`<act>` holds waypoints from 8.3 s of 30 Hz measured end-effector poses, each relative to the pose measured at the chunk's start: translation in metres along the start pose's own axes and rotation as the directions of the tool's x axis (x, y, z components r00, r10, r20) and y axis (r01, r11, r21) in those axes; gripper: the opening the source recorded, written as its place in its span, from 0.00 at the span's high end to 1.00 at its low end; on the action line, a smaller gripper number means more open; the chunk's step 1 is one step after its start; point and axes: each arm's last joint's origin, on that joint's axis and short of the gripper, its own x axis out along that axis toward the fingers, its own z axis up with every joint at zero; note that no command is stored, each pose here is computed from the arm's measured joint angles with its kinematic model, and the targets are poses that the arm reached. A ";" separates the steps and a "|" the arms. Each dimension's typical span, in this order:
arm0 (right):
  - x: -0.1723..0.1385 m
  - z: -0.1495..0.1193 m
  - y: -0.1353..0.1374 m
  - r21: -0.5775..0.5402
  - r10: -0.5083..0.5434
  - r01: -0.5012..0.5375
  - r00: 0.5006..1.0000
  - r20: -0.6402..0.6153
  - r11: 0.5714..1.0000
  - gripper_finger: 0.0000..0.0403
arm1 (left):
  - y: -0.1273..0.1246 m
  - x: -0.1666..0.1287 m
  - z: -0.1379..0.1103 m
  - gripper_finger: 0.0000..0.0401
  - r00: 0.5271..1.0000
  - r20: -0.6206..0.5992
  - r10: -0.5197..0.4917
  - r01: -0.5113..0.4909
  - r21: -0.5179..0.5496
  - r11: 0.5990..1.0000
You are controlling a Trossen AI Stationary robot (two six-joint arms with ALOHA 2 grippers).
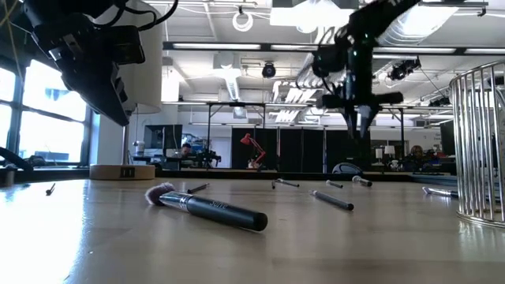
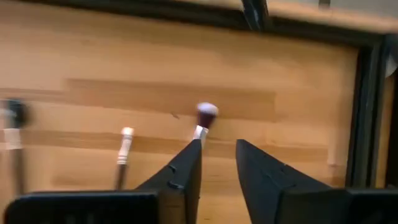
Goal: Pick & Place Makeup Brushes
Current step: Put the blush brush into the makeup holder, then put the eyeshadow brush into the pens makeup holder
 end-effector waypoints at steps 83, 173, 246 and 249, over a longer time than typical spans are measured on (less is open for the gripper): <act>-0.119 -0.306 -0.044 -0.905 0.998 -0.423 0.048 0.028 0.045 1.00 | -0.010 0.024 0.021 1.00 0.984 0.174 -0.039 0.038 0.012 0.999; -0.031 -0.198 -0.036 -0.620 0.738 -0.561 0.674 0.043 0.548 0.99 | 0.087 0.146 0.124 0.49 0.864 -0.409 0.293 -0.502 -0.735 0.455; 0.029 -0.230 -0.086 -0.580 0.856 -0.736 0.503 -0.121 0.350 1.00 | -0.137 0.095 0.237 1.00 0.653 0.704 -0.280 0.145 0.246 0.958; 0.029 -0.230 -0.086 -0.577 0.853 -0.736 0.507 -0.123 0.354 1.00 | -0.144 0.100 0.230 1.00 0.675 0.675 -0.297 0.108 0.308 0.945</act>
